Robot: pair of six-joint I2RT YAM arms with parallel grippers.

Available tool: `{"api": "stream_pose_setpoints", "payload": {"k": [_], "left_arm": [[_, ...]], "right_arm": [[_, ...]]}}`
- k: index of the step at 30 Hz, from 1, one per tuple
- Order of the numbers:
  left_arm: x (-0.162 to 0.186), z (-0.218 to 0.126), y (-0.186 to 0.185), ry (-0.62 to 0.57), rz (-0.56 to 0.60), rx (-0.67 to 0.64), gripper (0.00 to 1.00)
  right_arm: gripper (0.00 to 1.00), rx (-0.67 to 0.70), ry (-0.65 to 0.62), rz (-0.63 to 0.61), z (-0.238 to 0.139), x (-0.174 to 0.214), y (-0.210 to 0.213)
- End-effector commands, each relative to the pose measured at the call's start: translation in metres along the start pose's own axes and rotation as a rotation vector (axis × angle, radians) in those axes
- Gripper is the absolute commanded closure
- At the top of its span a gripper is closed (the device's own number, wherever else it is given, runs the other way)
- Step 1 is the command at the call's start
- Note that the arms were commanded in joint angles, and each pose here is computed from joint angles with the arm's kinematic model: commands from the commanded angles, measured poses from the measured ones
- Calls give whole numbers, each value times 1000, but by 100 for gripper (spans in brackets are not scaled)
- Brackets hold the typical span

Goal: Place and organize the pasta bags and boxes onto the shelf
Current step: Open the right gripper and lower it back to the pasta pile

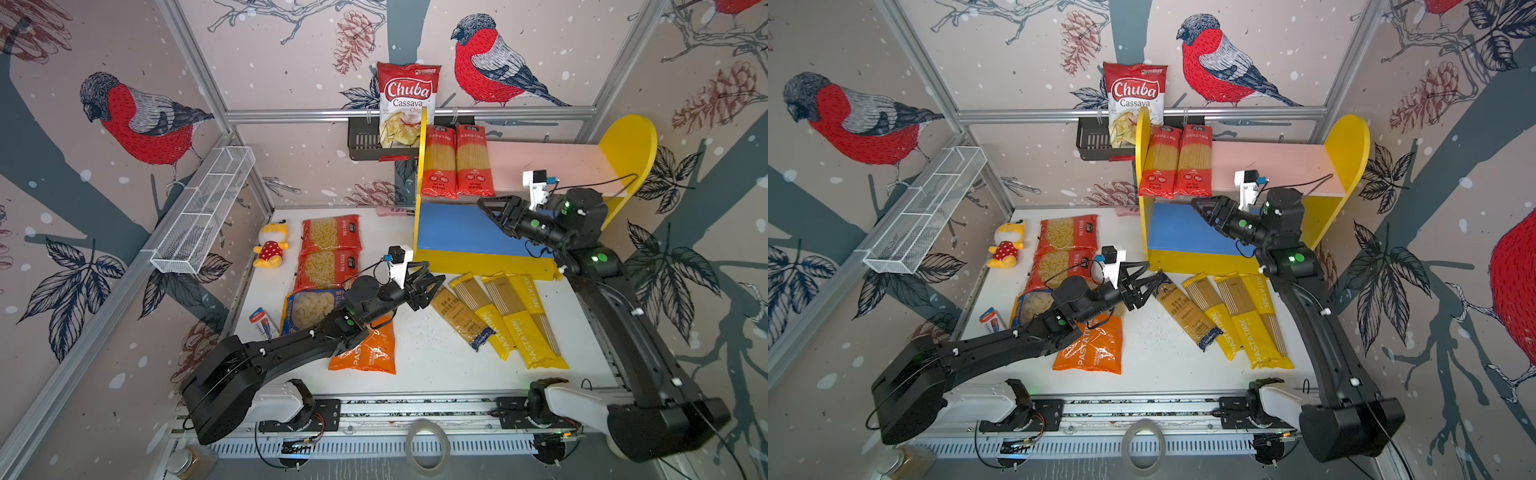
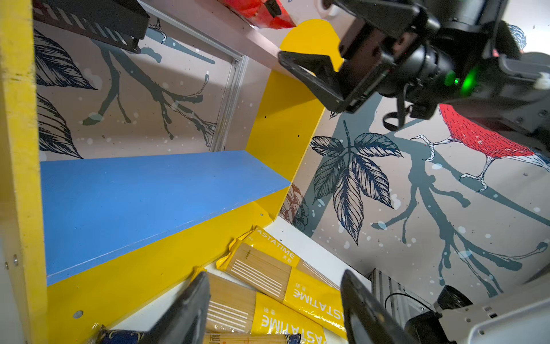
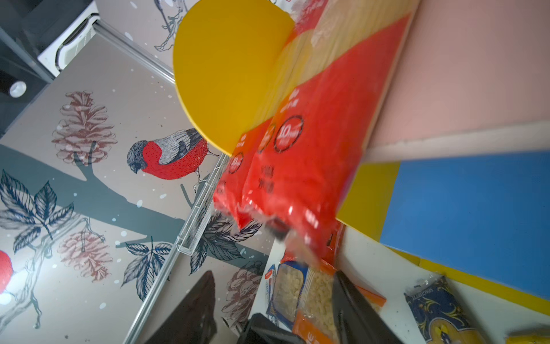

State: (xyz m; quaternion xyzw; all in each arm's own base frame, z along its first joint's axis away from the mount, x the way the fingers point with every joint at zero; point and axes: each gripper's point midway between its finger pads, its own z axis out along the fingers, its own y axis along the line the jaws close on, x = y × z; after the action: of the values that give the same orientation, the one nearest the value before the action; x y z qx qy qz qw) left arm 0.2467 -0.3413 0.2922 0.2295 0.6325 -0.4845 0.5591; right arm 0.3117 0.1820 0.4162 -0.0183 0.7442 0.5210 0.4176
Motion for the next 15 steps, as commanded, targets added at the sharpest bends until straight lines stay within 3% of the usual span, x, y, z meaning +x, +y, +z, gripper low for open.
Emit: {"api": "stream_pose_setpoints", "payload": {"k": [1,8,15], "left_arm": [[5,-3,8,-13,15,-54,31],[35,-15,16,-64,45,-190,31],[59,-16,20,-52,52,-252,31]], "right_arm": [[37,14,8,-58,-8,32,-7],[38,161,16,-162,8,129,-60],[37,278,43,-220,17,168,-108]]}}
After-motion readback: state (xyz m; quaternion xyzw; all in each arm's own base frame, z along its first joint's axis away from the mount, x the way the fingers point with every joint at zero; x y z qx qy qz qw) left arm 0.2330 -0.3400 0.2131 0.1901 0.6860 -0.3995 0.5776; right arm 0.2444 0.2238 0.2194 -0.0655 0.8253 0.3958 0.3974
